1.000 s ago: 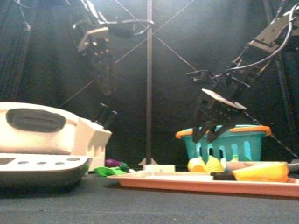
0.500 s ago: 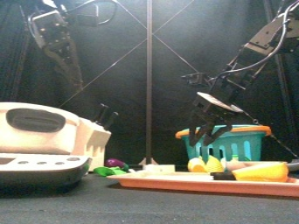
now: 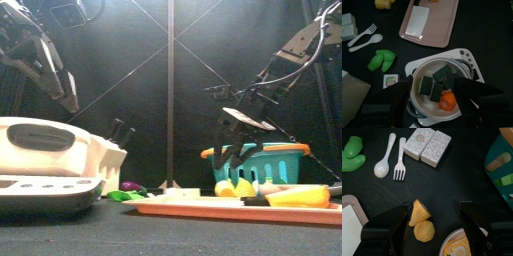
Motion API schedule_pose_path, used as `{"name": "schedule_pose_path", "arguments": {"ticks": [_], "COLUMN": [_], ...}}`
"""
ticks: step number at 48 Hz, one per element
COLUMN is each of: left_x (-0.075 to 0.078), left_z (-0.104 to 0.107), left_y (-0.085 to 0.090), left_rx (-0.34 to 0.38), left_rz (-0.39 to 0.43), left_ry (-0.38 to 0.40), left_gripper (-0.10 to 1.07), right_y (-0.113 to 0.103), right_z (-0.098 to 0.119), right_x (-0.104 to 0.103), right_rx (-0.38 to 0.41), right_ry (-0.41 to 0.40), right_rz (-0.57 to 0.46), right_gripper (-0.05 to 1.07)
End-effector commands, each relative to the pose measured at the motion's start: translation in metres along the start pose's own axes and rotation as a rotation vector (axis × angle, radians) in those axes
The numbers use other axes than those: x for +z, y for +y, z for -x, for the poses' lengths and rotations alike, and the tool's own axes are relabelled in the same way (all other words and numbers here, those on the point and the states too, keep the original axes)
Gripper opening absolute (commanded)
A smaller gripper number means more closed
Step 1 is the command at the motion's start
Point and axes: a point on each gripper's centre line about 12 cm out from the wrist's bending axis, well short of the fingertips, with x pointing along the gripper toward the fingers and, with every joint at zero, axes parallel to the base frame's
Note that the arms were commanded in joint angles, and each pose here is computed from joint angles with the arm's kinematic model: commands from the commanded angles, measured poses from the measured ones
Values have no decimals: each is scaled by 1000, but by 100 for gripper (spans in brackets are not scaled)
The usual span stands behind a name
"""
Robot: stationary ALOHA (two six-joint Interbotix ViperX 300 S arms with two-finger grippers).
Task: Grab green sushi pieces
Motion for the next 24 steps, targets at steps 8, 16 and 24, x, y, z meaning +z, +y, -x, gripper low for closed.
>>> {"name": "schedule_pose_path", "arguments": {"ticks": [8, 16, 24], "left_x": [0, 3, -2], "left_z": [-6, -5, -5], "left_y": [-15, -14, -10], "left_rx": [-31, -19, 10], "left_rz": [-156, -236, -265], "left_ry": [8, 16, 63], "left_gripper": [91, 91, 91], "right_y": [4, 8, 12], "right_z": [2, -1, -4], "right_x": [9, 9, 12], "right_rx": [14, 21, 34], "right_ry": [-18, -14, -16], "right_rz": [-18, -13, -10], "right_gripper": [95, 95, 95]}}
